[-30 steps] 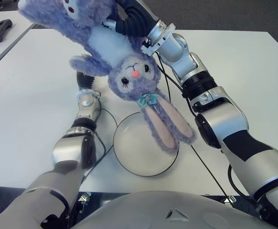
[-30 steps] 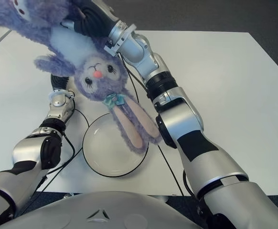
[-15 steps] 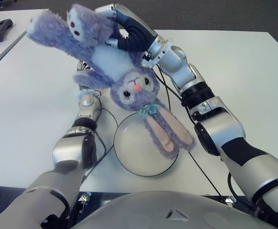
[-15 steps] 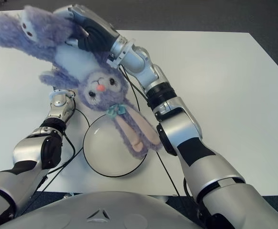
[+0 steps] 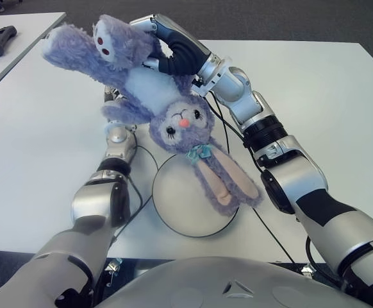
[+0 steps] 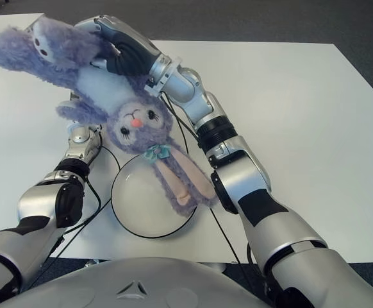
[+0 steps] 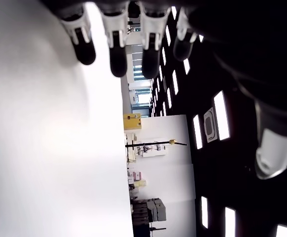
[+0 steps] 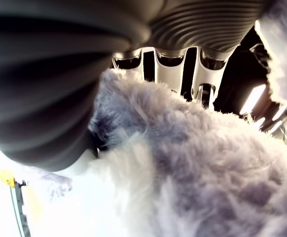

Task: Put the doll into the plate.

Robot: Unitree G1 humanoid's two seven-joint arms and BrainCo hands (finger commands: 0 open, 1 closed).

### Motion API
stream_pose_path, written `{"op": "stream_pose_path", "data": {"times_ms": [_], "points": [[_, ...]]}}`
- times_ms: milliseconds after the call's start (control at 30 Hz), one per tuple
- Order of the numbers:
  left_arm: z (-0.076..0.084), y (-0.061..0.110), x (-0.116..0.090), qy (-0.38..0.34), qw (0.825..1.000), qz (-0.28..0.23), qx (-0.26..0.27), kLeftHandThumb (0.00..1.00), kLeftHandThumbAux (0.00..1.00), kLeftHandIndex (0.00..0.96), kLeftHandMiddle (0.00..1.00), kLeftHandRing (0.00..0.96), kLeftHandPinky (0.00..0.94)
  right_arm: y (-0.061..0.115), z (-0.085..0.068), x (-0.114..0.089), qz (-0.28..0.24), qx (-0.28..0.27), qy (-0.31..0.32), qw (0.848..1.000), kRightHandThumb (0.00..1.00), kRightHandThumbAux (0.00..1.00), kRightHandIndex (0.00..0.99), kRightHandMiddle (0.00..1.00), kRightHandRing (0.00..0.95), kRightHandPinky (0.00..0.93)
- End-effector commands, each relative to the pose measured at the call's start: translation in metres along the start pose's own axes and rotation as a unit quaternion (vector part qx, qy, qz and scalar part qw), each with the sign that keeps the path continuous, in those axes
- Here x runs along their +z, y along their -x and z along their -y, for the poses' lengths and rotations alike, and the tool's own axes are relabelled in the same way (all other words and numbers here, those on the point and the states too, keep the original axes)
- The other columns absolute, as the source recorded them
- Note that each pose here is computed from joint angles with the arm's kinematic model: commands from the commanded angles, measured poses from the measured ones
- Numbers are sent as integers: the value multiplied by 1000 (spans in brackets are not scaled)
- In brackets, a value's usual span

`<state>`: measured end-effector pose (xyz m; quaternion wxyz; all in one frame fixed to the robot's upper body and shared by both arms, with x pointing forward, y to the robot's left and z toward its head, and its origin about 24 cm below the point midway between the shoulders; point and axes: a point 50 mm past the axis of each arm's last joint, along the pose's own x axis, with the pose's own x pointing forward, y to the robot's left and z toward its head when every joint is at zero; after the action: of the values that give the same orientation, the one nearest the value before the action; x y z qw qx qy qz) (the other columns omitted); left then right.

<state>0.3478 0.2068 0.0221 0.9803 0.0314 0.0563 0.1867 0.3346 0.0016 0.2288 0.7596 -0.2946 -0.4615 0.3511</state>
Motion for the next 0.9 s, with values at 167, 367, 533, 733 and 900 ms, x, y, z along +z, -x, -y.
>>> {"op": "stream_pose_path", "data": {"times_ms": [167, 367, 533, 733, 900], "points": [[8, 75, -115, -54, 967, -249, -26, 0, 566, 98, 162, 135, 113, 20, -17, -12, -49, 41, -11, 998, 711, 710, 442, 799, 803, 816], [8, 75, -115, -52, 966, -252, -25, 0, 564, 97, 164, 138, 114, 28, -17, -17, -73, 51, -10, 996, 710, 712, 442, 786, 790, 796], [8, 75, -115, -52, 966, -250, -24, 0, 553, 98, 164, 135, 110, 34, -18, -18, -84, 56, -16, 995, 710, 713, 441, 784, 788, 800], [8, 75, -115, -55, 967, -247, -26, 0, 552, 92, 149, 120, 85, 41, -21, -18, -90, 64, -25, 994, 710, 713, 441, 784, 789, 807], [8, 74, -114, -55, 967, -247, -26, 0, 559, 80, 131, 110, 101, 40, -19, -18, -95, 71, -22, 993, 711, 712, 441, 787, 792, 812]]}}
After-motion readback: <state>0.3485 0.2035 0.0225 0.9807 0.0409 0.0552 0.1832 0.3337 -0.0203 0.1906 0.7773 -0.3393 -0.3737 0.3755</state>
